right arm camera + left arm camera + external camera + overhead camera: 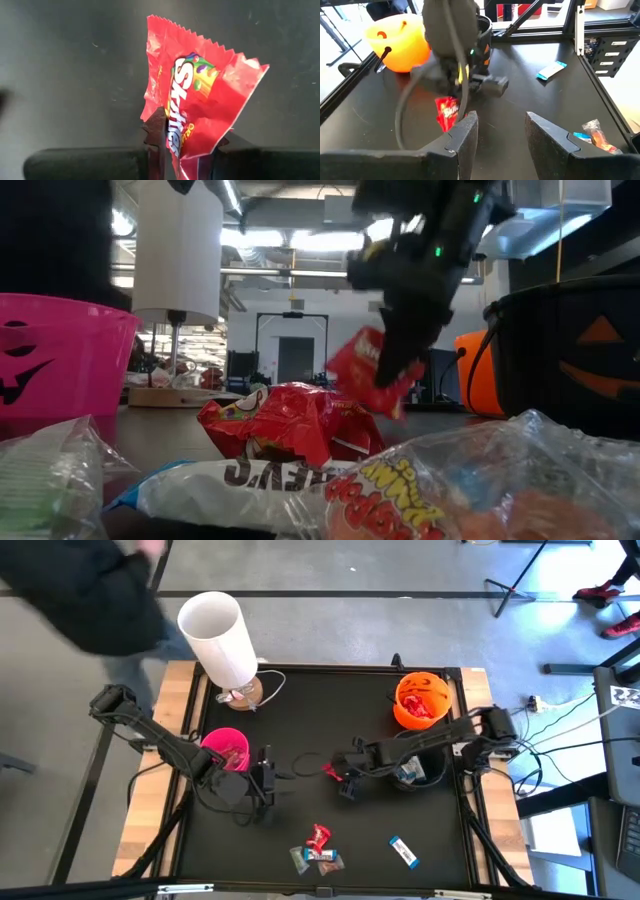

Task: Sort candy
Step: Put the red candy into the orange bucket

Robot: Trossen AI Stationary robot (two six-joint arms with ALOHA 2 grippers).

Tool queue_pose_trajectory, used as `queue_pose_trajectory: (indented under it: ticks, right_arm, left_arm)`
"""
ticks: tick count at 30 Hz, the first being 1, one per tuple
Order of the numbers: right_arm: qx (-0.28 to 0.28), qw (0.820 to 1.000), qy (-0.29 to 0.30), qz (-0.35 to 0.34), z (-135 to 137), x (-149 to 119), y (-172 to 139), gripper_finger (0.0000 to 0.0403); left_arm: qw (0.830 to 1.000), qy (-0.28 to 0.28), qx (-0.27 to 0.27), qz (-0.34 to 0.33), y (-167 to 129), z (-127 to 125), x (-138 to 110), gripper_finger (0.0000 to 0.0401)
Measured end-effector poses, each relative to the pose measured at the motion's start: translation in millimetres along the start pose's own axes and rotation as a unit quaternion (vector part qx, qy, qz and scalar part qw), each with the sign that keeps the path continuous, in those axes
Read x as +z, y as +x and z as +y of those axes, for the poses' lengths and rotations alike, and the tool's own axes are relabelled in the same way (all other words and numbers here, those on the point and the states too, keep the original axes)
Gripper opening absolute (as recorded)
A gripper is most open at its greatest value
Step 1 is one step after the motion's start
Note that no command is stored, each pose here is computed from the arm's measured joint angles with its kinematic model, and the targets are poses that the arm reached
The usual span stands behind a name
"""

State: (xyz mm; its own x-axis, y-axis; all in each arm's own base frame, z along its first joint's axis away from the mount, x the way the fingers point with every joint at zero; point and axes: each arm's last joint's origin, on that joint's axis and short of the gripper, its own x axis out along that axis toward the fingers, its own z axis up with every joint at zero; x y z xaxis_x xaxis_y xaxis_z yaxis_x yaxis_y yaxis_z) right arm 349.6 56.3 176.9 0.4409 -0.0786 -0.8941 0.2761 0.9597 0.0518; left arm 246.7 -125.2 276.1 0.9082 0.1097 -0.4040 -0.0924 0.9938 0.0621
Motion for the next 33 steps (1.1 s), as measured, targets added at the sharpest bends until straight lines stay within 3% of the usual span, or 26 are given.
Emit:
queue_pose_trajectory:
  ticks: [6,13,33]
  right_arm:
    - [0.010,0.999,-0.023,0.024,-0.1,-3.2,24.2,0.0115]
    - [0.009,0.999,-0.023,0.025,-0.2,-3.4,24.2,0.0169]
    - [0.043,0.999,-0.008,0.012,9.7,8.6,8.4,0.0158]
  left_arm:
    - [1.000,0.000,0.000,0.000,0.1,0.1,0.1,0.0153]
    - [1.000,-0.001,0.004,-0.002,0.1,0.4,0.3,0.0153]
    - [1.000,0.000,0.006,-0.001,0.7,0.3,-0.1,0.0153]
